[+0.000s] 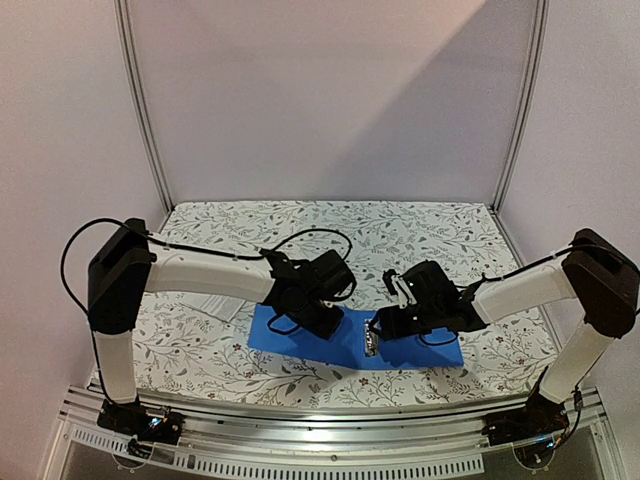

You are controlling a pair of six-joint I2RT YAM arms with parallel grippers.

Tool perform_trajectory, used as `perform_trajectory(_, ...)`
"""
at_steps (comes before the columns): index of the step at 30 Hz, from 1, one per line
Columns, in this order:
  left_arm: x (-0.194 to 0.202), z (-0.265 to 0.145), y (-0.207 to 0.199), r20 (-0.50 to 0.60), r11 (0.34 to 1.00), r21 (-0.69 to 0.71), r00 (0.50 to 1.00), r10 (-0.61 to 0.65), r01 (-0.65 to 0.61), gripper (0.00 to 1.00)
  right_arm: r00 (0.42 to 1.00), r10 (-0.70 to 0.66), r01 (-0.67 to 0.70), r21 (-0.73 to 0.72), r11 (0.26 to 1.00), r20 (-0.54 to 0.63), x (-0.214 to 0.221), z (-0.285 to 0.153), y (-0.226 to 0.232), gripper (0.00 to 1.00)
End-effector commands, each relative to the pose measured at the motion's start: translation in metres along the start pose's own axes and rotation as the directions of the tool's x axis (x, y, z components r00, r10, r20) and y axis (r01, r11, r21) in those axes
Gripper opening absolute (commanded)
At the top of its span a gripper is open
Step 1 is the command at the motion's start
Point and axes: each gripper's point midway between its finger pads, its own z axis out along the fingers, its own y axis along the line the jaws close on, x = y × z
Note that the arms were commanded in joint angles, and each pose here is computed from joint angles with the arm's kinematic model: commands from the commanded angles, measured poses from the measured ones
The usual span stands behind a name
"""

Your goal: Put the files into the folder

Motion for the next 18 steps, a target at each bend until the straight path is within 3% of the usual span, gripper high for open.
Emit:
perform_trajectory(1,0.026,0.022,0.001,-0.037,0.997,0.046,0.997,-0.064,0.066,0.14,0.997,-0.011,0.014,0.037,0.999,-0.078,0.023,-0.001,-0.01,0.6)
perform_trajectory(9,0.037,0.032,0.001,-0.014,0.992,0.075,0.995,-0.099,0.1,0.11,0.994,-0.023,0.026,0.022,0.999,-0.111,0.03,0.004,-0.008,0.57)
perform_trajectory(18,-0.01,0.007,-0.035,0.152,0.947,0.298,0.974,-0.166,0.115,0.1,0.99,-0.127,0.127,0.003,0.992,-0.061,0.007,-0.007,0.009,0.56)
